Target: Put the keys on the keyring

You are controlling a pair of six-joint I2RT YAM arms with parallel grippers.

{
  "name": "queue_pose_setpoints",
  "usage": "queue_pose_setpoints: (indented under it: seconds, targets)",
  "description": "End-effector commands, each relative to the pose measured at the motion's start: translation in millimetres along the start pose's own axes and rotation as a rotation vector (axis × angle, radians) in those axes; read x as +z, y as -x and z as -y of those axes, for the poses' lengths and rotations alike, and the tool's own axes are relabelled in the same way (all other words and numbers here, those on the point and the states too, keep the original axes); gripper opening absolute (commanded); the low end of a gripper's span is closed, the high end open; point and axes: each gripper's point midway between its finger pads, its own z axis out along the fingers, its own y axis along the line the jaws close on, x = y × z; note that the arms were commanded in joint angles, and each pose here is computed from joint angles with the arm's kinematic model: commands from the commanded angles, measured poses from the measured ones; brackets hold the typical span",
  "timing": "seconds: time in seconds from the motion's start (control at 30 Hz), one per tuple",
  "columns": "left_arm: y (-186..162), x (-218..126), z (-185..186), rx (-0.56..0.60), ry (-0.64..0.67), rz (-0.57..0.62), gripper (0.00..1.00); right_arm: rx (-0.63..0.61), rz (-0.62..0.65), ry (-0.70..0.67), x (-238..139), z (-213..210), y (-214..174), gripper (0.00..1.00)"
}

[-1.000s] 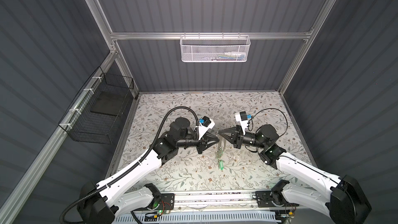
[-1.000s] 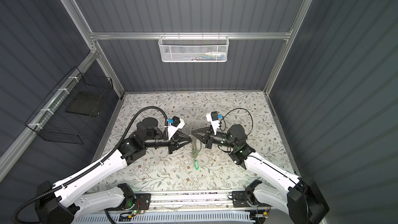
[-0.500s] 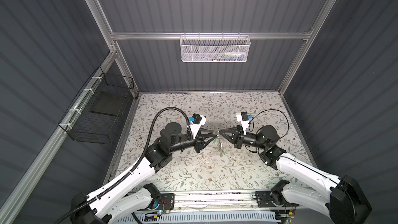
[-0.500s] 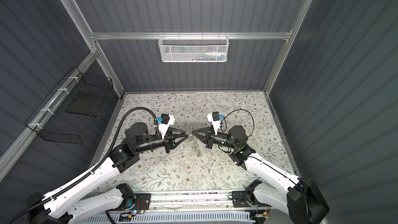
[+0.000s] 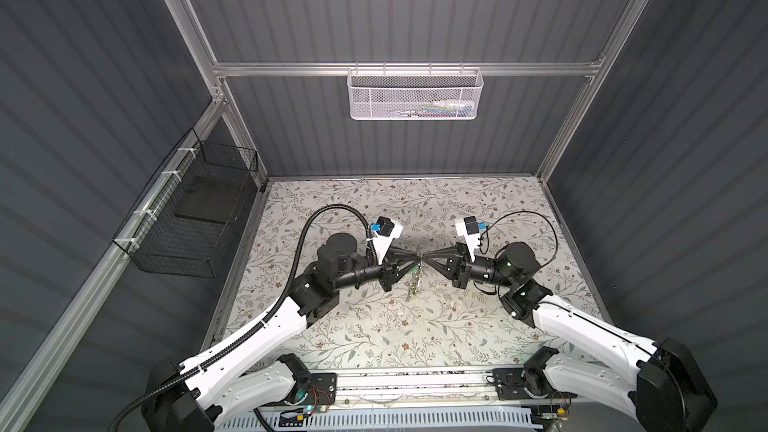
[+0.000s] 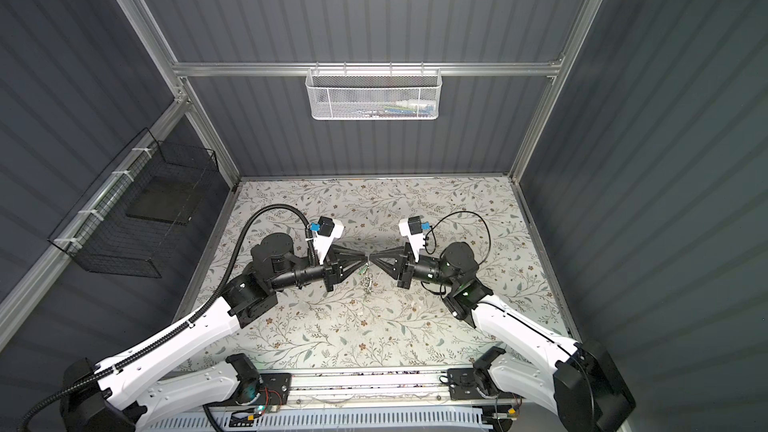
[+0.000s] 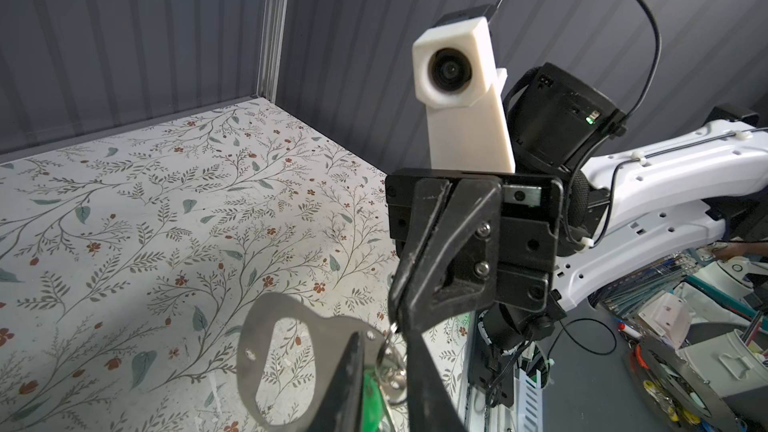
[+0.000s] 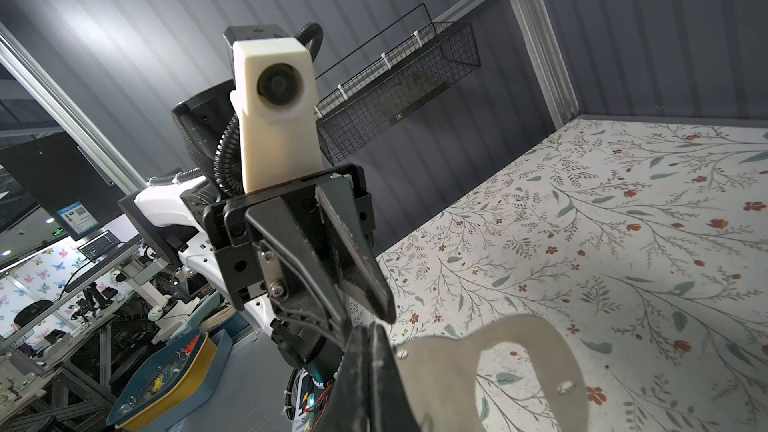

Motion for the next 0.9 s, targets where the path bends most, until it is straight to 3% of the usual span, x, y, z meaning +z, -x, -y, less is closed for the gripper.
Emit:
queue_pose_setpoints:
  seconds: [0.0, 0.23, 0.37, 0.53, 0.67, 0.87]
  targets:
    - [-0.7, 1.3, 2.9, 0.008, -0.031, 0.000, 0.17, -0.042, 0.037, 0.053, -1.1, -14.6, 14.1, 0.00]
    - [-5.2, 3.7, 11.2, 0.005, -0.090, -0.022, 0.15, -0.041, 0.037, 0.052, -1.5, -14.9, 13.3, 0.00]
    - [-5.1, 4.2, 12.4, 0.004, -0.100, -0.025, 0.02, -0.042, 0.038, 0.050, -1.7, -13.9, 13.0, 0.00]
    - [-3.0, 2.3, 13.0, 0.028, -0.093, -0.023, 0.00, -0.032, 0.020, 0.038, -1.6, -9.9, 7.3, 0.00]
    - [-5.5, 0.2, 10.4, 0.064, -0.064, -0.070, 0.00, -0.022, -0.033, -0.009, -3.5, -1.8, -4.0, 0.17]
    - [-21.2, -3.1, 2.3, 0.149, -0.016, -0.215, 0.00, -0.055, -0.148, -0.126, -13.1, 7.7, -19.0, 0.23]
